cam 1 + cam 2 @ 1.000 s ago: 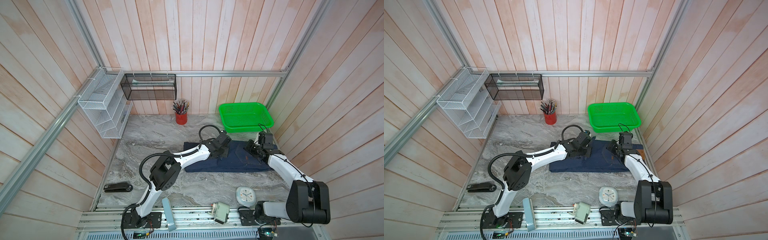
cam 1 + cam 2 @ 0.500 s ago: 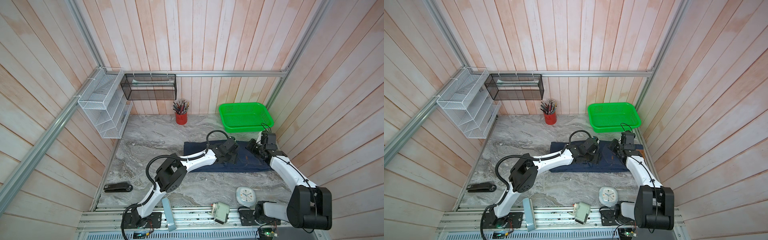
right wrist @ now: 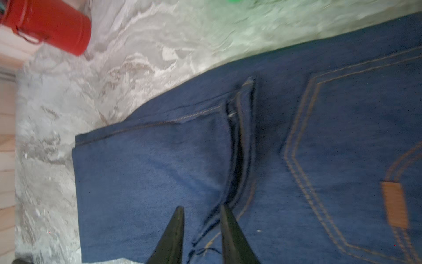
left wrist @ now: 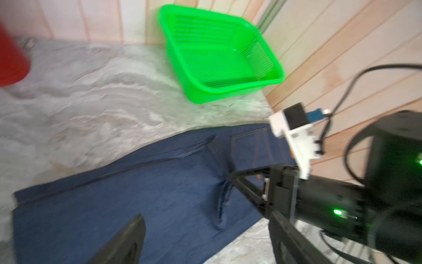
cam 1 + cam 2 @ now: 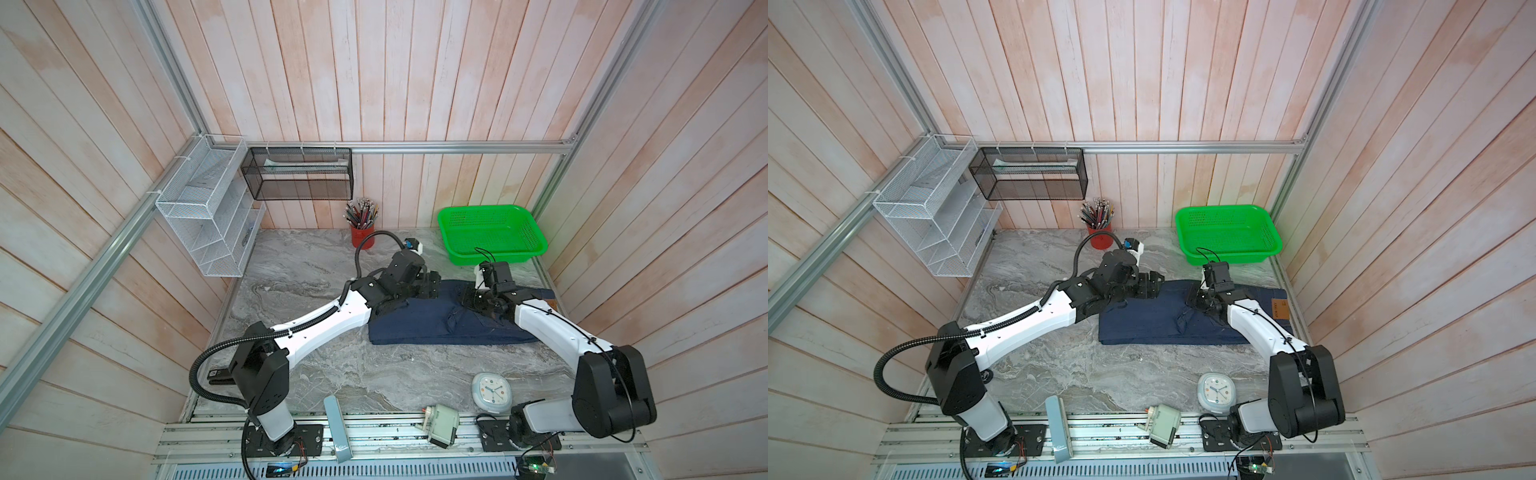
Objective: Fold and stack the trousers
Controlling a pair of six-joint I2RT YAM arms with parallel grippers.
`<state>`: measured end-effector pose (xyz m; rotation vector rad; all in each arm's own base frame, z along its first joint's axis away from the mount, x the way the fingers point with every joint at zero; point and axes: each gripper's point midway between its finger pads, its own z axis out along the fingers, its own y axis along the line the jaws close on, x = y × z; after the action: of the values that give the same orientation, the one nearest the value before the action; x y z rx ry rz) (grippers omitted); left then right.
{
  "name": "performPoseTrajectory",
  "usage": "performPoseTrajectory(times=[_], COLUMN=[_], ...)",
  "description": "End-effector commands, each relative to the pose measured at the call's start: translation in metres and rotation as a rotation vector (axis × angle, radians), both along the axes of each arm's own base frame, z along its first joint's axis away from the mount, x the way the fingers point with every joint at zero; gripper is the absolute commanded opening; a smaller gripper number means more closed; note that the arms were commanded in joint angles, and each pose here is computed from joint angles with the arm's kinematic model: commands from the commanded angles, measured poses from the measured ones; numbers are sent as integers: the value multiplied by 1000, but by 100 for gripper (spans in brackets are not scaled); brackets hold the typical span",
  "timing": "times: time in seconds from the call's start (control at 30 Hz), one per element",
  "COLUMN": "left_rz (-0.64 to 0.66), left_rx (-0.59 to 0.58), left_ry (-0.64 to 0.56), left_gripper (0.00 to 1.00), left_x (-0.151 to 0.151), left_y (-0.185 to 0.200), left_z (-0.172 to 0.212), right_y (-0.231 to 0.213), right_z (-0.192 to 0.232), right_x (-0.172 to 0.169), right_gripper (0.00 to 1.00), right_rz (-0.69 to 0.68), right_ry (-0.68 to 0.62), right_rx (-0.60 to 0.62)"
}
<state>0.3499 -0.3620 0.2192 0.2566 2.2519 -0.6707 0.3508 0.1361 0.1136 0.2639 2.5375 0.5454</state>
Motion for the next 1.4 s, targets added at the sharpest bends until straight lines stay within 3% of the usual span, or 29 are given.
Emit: performPoseTrajectory(times=[0.0, 0.13, 0.27, 0.67, 0.83, 1.0, 1.37], left_rz=[52, 87, 98, 109, 107, 114, 102], left_rx=[29, 25, 22, 44, 47, 30, -30], left_ry=[61, 100, 119, 148, 184, 238, 343], left_gripper=[87, 86, 86, 86, 86, 87, 88], left_x=[-6, -6, -6, -5, -6, -8, -11], left_y=[23, 44, 53, 70, 77, 89, 116], left_z=[-32, -47, -54, -67, -78, -90, -117], right_y=[23, 51, 50, -60, -65, -57, -37], right_z=[1, -22, -50, -65, -47, -18, -18], right_x=[-1, 2, 7, -29, -18, 14, 64], right_gripper=[26, 24, 24, 25, 28, 35, 66], right_rz=[63, 122, 112, -91, -91, -66, 75], right_ry=[3, 83, 150, 210, 162, 64, -55], right_rx=[-60, -4, 3, -169, -145, -127, -55])
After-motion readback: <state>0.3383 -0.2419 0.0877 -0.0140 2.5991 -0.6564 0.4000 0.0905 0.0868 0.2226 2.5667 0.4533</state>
